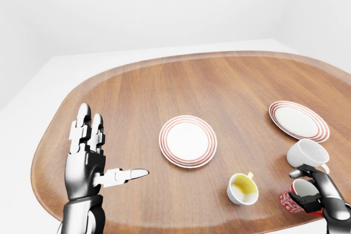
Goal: Put the red mug on the left plate.
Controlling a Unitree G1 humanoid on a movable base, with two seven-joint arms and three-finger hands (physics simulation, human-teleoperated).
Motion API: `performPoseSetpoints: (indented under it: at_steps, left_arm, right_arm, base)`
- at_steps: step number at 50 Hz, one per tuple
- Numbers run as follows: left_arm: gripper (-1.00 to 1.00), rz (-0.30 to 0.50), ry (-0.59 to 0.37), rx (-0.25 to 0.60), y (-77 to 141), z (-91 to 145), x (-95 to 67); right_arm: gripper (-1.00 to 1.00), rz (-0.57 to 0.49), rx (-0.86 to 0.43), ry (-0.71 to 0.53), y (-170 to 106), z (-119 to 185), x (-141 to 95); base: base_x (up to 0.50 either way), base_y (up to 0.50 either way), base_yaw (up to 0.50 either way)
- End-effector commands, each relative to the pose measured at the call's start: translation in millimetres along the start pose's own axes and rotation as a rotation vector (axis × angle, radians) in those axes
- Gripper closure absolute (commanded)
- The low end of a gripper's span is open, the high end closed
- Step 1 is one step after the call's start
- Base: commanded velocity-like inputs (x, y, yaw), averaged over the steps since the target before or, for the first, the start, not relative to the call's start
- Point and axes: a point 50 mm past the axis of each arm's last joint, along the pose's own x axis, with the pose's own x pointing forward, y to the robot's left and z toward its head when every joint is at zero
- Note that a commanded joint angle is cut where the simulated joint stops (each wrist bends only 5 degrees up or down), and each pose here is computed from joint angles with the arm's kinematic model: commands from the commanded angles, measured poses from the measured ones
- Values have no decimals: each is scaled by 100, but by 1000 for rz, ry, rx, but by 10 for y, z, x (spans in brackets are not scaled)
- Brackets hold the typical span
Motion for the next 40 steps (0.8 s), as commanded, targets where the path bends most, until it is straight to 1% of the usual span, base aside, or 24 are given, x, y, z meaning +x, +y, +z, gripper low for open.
performPoseSetpoints:
  at_steps: [1,2,3,4,6,7,9,11,13,15,16,22,23,26,27,30,32,36,40]
  left_arm:
    - [-100,1,1,0,-1,-4,1]
    - [-100,1,1,0,-2,-4,1]
    - [-100,1,1,0,-3,-4,1]
    - [-100,0,0,1,-2,-5,1]
    - [-100,1,1,0,1,-7,4]
    - [-100,2,2,-1,3,-8,6]
    - [-100,2,1,-1,4,-7,6]
    - [-100,2,1,0,3,-8,6]
    - [-100,1,1,0,1,-8,7]
    - [-100,0,2,0,0,-9,8]
    - [-100,0,2,0,1,-8,9]
    - [-100,4,2,-2,11,-10,10]
    - [-100,4,2,-3,13,-11,11]
    - [-100,5,4,-4,16,-16,14]
    - [-100,5,4,-4,18,-15,15]
    - [-100,5,3,-5,22,-13,12]
    - [-100,7,4,-6,28,-13,14]
    - [-100,10,5,-8,42,-23,21]
    - [-100,11,6,-9,48,-30,19]
  right_arm:
    - [100,-91,-96,-147,-255,380,-144]
    - [100,-101,-104,-160,-279,422,-156]
    - [100,-116,-120,-198,-332,533,-183]
    - [100,-140,-155,-263,-415,726,-232]
    - [100,-159,-191,-321,-493,915,-283]
    - [100,-179,-222,-375,-567,1088,-333]
    - [100,-196,-270,-439,-652,1309,-390]
    - [100,-206,-298,-470,-689,1431,-417]
    - [100,-217,-335,-533,-723,1658,-451]
    - [100,-217,-351,-562,-717,1771,-442]
    - [100,-214,-373,-589,-694,1906,-416]
    - [100,-165,-463,-679,-496,2450,-285]
    - [100,-137,-460,-701,-427,2574,-249]
    - [100,-116,-426,-743,-315,2849,-175]
    - [100,-92,-410,-753,-225,3008,-112]
    - [100,-75,-399,-749,-109,3189,-32]
    - [100,-53,-365,-759,-1,3405,-2]
    - [100,-32,-343,-760,104,3658,-3]
    - [100,-5,-324,-750,228,3787,-7]
  base:
    - [0,0,0]
    - [0,0,0]
    - [0,0,0]
    - [0,0,0]
    - [0,0,0]
    - [0,0,0]
    - [0,0,0]
    - [0,0,0]
    - [0,0,0]
    - [0,0,0]
    - [0,0,0]
    - [0,0,0]
    - [0,0,0]
    - [0,0,0]
    - [0,0,0]
    - [0,0,0]
    - [0,0,0]
    - [0,0,0]
    - [0,0,0]
